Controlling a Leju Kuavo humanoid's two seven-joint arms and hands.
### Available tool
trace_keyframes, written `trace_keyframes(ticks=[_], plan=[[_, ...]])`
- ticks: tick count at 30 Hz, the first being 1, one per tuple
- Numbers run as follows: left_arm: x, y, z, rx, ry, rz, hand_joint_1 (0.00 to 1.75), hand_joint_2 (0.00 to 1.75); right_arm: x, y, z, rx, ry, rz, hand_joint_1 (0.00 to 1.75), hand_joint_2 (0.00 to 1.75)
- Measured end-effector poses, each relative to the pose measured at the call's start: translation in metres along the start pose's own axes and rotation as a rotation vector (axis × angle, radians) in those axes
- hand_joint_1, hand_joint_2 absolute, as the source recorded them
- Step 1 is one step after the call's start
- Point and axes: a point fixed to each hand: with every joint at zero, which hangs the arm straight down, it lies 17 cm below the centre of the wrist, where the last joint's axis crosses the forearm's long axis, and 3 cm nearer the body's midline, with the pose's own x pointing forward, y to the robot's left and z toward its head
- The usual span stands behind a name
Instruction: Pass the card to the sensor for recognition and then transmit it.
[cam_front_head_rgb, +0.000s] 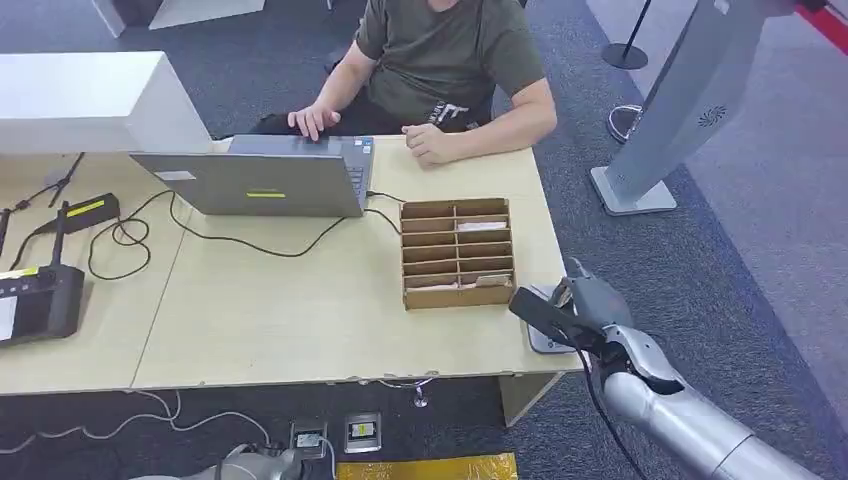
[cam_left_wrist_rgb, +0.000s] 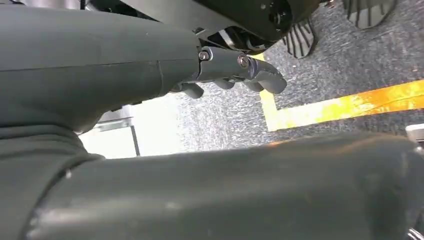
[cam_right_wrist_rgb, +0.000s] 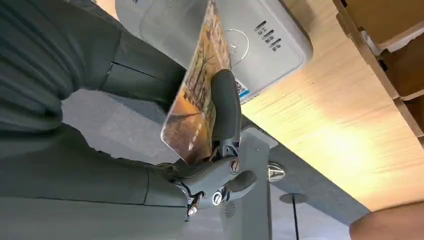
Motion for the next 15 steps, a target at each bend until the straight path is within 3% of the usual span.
trace_keyframes(ticks=[6, 15], plan=[[-0.001, 0.0, 0.0, -0.001, 0.004, 0.0, 0.0, 0.0, 0.007, -0.018, -0.001, -0.075, 0.0, -0.018, 1.75, 1.75], [0.0, -0.001, 0.0, -0.007, 0.007, -0.001, 0.0, 0.0, 0.036, -0.11, -0.002, -0.263, -0.044, -0.022, 1.75, 1.75]])
